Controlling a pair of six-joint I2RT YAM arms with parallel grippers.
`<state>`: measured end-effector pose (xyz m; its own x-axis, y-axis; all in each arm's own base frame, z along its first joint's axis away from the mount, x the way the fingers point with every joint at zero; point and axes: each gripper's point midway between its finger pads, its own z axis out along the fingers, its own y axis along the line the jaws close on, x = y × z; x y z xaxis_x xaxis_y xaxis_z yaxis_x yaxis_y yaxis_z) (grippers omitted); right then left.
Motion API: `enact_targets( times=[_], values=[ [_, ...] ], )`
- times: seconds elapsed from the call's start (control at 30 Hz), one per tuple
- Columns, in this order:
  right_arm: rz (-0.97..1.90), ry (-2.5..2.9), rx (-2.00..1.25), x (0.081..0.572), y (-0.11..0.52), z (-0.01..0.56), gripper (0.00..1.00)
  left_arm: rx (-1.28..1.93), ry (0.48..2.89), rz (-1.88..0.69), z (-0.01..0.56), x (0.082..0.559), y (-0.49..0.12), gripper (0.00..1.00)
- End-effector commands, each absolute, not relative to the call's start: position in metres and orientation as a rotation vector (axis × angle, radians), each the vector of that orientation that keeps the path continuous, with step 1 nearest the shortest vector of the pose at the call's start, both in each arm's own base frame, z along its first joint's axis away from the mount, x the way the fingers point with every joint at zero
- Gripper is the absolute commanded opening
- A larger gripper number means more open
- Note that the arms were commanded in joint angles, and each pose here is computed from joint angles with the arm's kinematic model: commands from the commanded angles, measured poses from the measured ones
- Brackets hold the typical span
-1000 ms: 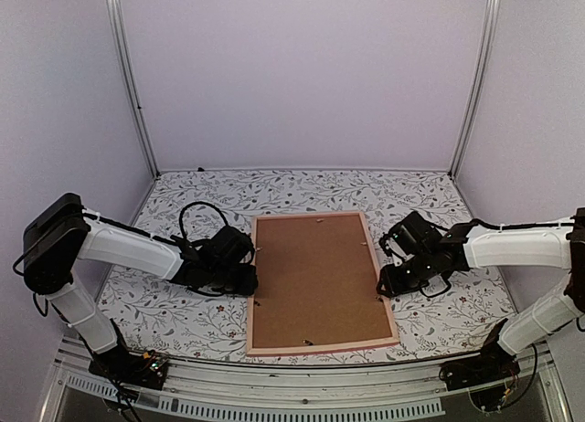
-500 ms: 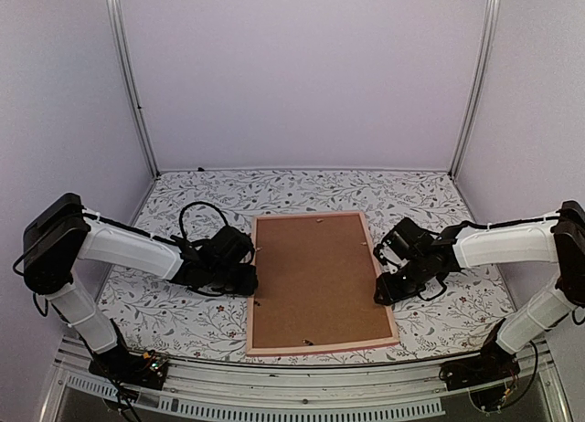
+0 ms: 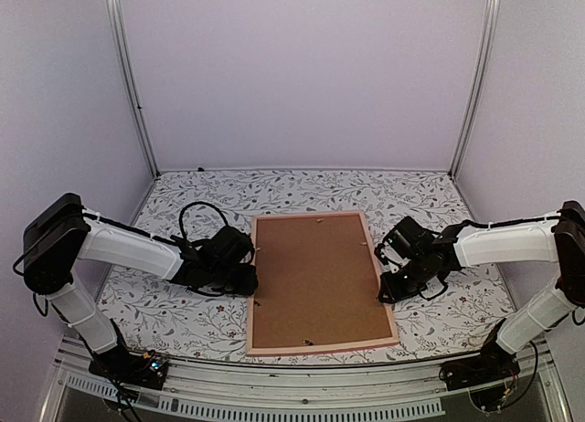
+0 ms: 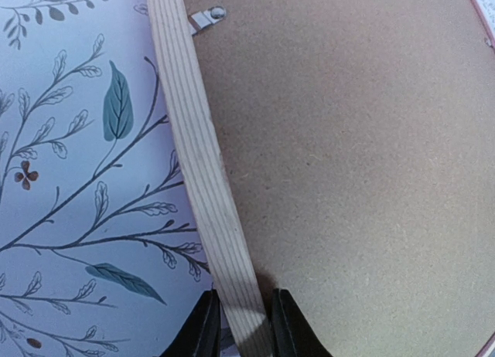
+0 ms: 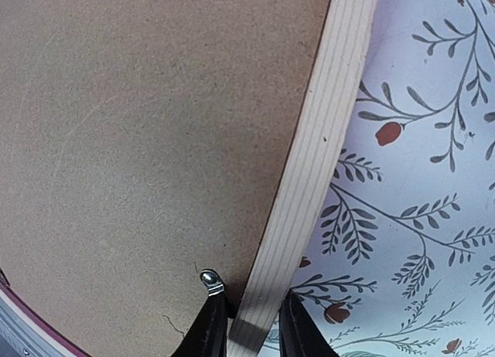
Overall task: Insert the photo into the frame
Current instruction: Press the fastener onto the backboard.
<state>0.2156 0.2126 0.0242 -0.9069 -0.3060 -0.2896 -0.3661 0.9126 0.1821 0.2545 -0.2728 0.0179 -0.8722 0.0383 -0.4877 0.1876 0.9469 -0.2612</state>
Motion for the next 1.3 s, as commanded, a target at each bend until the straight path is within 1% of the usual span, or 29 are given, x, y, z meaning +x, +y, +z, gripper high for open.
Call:
enact_targets(
  times=[0.0,0.13,0.2,0.23,0.27,0.33,0.4,0.47,0.6,0.8,0.97,1.1,1.27],
  values=[
    [0.325,2.798,-0.527,0.221,0.215,0.025,0.21,0.203,2.654,-0.408,0.004,0.246,-0.27,0.24],
    [0.355,2.785,-0.556,0.221,0.219,0.025,0.19,0.204,2.653,-0.412,0.005,0.246,-0.271,0.24],
    [0.385,2.771,-0.57,0.222,0.224,0.027,0.19,0.204,2.653,-0.411,0.005,0.246,-0.27,0.24],
    [0.401,2.761,-0.576,0.223,0.226,0.029,0.2,0.203,2.652,-0.411,0.005,0.247,-0.27,0.24],
    [0.421,2.752,-0.58,0.223,0.229,0.032,0.24,0.204,2.653,-0.41,0.005,0.247,-0.27,0.24],
    [0.462,2.724,-0.593,0.224,0.234,0.039,0.35,0.201,2.652,-0.411,0.005,0.248,-0.27,0.24],
    [0.479,2.708,-0.605,0.224,0.236,0.045,0.42,0.203,2.651,-0.411,0.006,0.248,-0.27,0.24],
    [0.461,2.703,-0.61,0.226,0.234,0.047,0.46,0.205,2.648,-0.416,0.006,0.248,-0.271,0.24],
    [0.389,2.713,-0.608,0.229,0.227,0.044,0.51,0.204,2.651,-0.42,0.005,0.248,-0.271,0.24],
    [0.354,2.72,-0.606,0.229,0.223,0.042,0.52,0.203,2.657,-0.418,0.002,0.246,-0.268,0.25],
    [0.337,2.739,-0.622,0.226,0.223,0.037,0.47,0.202,2.658,-0.424,0.002,0.245,-0.269,0.25],
    [0.31,2.774,-0.595,0.221,0.219,0.034,0.46,0.201,2.659,-0.424,0.002,0.245,-0.269,0.24],
    [0.36,2.797,-0.507,0.214,0.218,0.039,0.45,0.189,2.657,-0.431,0.003,0.244,-0.267,0.24]
  ],
)
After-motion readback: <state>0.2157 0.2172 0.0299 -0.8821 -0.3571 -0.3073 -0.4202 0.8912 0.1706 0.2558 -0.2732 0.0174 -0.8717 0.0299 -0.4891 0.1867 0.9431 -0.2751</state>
